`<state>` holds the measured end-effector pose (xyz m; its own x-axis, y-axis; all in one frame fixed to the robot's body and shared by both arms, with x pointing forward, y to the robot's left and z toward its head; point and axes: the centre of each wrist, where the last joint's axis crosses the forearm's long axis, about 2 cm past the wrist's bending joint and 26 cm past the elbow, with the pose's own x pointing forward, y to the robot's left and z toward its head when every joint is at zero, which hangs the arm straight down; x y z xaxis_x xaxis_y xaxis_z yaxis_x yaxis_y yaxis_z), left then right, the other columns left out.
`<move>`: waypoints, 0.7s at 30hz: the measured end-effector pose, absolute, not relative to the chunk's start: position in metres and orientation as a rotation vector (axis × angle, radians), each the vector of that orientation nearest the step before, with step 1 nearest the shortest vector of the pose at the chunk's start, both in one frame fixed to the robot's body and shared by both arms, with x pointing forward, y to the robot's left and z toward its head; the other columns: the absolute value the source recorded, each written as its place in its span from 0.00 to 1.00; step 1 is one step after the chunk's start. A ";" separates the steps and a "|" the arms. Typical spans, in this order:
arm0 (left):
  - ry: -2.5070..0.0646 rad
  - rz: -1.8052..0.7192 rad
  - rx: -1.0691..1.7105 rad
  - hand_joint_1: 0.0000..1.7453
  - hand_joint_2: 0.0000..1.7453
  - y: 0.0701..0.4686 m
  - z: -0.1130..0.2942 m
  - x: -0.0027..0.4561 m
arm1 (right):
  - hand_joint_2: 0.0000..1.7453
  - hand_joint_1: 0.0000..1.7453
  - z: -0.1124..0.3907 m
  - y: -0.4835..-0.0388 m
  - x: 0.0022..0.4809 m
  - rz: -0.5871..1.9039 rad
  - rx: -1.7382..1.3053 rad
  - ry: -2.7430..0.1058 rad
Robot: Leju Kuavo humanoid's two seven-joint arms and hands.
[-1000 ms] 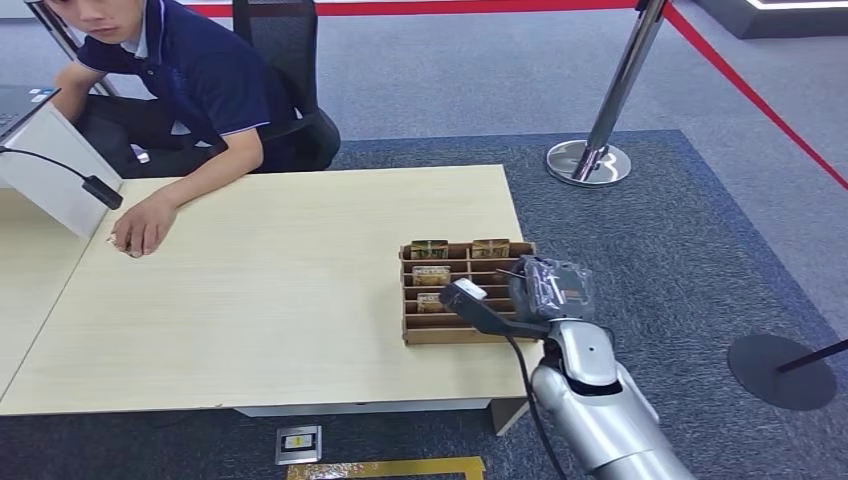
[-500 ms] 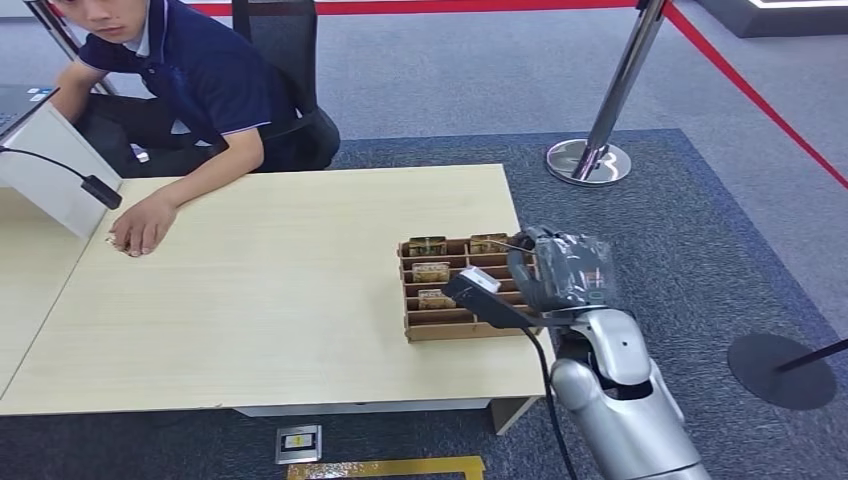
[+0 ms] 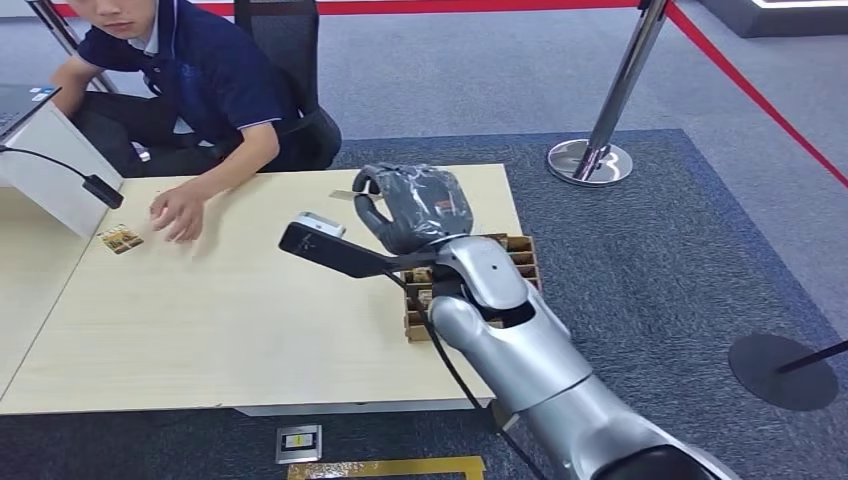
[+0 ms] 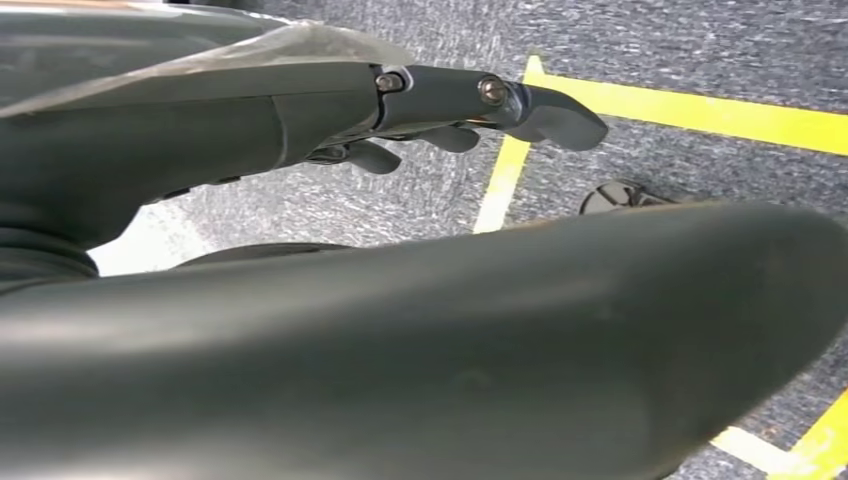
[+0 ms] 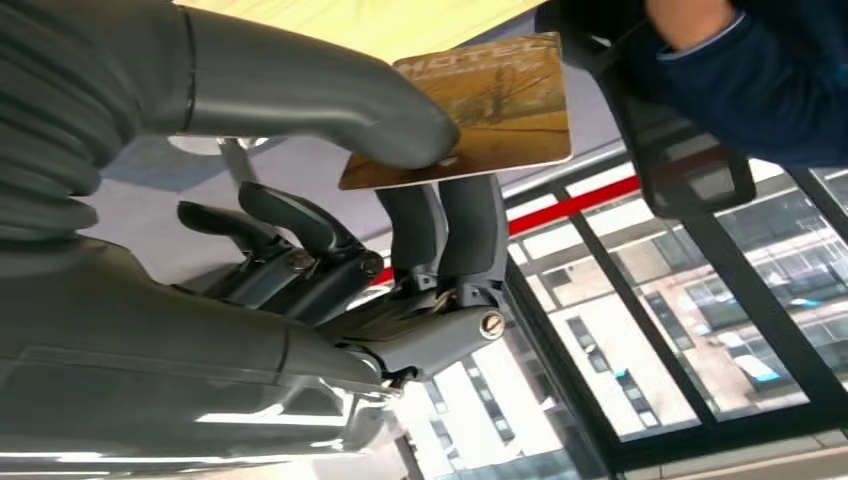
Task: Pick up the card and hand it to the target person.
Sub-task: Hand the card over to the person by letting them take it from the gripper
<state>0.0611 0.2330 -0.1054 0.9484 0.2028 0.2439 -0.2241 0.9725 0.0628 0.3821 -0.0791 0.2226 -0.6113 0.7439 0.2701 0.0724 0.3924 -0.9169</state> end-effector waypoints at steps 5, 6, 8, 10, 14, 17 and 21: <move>-0.225 0.201 0.086 0.00 0.00 0.229 -0.105 0.062 | 1.00 1.00 0.226 -0.054 0.390 1.237 -0.639 -1.891; -0.222 0.198 0.085 0.00 0.00 0.229 -0.105 0.062 | 1.00 1.00 0.225 -0.051 0.391 1.238 -0.630 -1.879; -0.217 0.196 0.083 0.00 0.00 0.227 -0.105 0.062 | 1.00 1.00 0.220 -0.050 0.392 1.245 -0.620 -1.854; -0.212 0.195 0.083 0.00 0.00 0.227 -0.104 0.062 | 1.00 1.00 0.215 -0.049 0.393 1.258 -0.610 -1.829; -0.204 0.199 0.086 0.00 0.00 0.227 -0.104 0.062 | 1.00 1.00 0.209 -0.048 0.393 1.294 -0.594 -1.793; -0.200 0.203 0.088 0.00 0.00 0.226 -0.104 0.062 | 1.00 1.00 0.206 -0.047 0.393 1.318 -0.586 -1.774; -0.198 0.204 0.089 0.00 0.00 0.226 -0.104 0.062 | 1.00 1.00 0.201 -0.046 0.392 1.349 -0.580 -1.758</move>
<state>0.0618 0.2264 -0.1044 0.9599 0.1919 0.2043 -0.2094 0.9755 0.0672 0.3918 -0.0458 0.2014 -0.5533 0.7650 0.3297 -0.1207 0.3180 -0.9404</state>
